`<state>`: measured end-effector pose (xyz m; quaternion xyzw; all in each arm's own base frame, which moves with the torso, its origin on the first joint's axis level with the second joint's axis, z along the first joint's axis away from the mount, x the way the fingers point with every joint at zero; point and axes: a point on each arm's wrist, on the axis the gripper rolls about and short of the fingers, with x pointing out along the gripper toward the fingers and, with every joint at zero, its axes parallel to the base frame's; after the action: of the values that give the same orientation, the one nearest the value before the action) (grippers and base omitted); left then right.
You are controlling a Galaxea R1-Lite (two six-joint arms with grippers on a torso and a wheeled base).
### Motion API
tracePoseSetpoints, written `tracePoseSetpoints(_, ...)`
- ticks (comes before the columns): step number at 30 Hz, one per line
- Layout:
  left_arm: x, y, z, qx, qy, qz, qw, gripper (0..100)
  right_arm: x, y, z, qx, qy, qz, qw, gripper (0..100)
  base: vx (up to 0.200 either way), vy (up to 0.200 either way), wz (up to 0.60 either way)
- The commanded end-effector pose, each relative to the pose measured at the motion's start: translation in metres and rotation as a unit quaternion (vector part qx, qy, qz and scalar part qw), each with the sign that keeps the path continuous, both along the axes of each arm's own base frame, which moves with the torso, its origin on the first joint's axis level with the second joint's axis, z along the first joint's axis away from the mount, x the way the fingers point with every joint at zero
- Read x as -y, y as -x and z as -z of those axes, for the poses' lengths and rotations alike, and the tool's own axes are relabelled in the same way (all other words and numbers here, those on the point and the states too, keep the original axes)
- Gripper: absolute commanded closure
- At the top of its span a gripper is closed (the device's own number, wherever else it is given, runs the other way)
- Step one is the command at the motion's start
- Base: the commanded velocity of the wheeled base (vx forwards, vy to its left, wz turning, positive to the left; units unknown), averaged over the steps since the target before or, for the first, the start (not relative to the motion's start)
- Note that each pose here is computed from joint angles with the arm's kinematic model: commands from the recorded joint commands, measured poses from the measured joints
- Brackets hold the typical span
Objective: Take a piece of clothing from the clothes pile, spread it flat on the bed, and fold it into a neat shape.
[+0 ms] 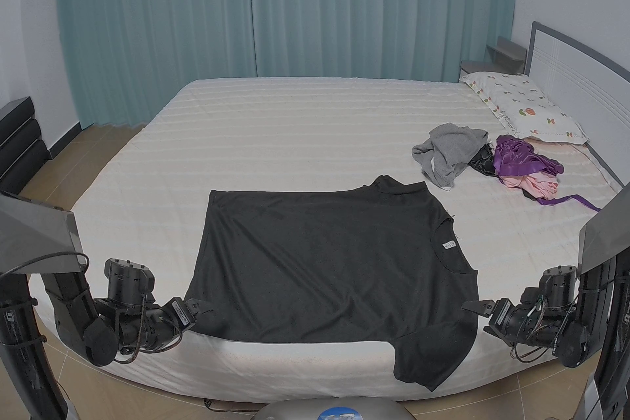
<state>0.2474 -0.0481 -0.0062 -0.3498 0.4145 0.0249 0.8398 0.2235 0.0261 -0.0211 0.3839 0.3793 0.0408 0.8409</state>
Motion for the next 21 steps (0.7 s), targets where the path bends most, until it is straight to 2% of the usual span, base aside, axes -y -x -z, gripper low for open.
tracePoseSetpoints(1, -0.011, -0.002, 0.020, -0.031, -0.026, -0.002, 0.9992, 0, 0.000, -0.002, 0.002, 0.003, 0.000, -0.001, 1.0000, 0, 0.000, 0.000, 0.00)
tracePoseSetpoints(6, -0.012, -0.005, 0.027, -0.034, -0.053, -0.002, 0.9980, 0, 0.000, -0.002, 0.002, 0.003, 0.000, -0.001, 1.0000, 0, 0.000, 0.000, 0.00)
tracePoseSetpoints(21, -0.008, -0.039, 0.036, -0.002, -0.070, -0.021, 0.9973, 0, 0.000, -0.003, 0.001, 0.006, 0.001, -0.001, 1.0000, 0, 0.000, 0.000, 0.00)
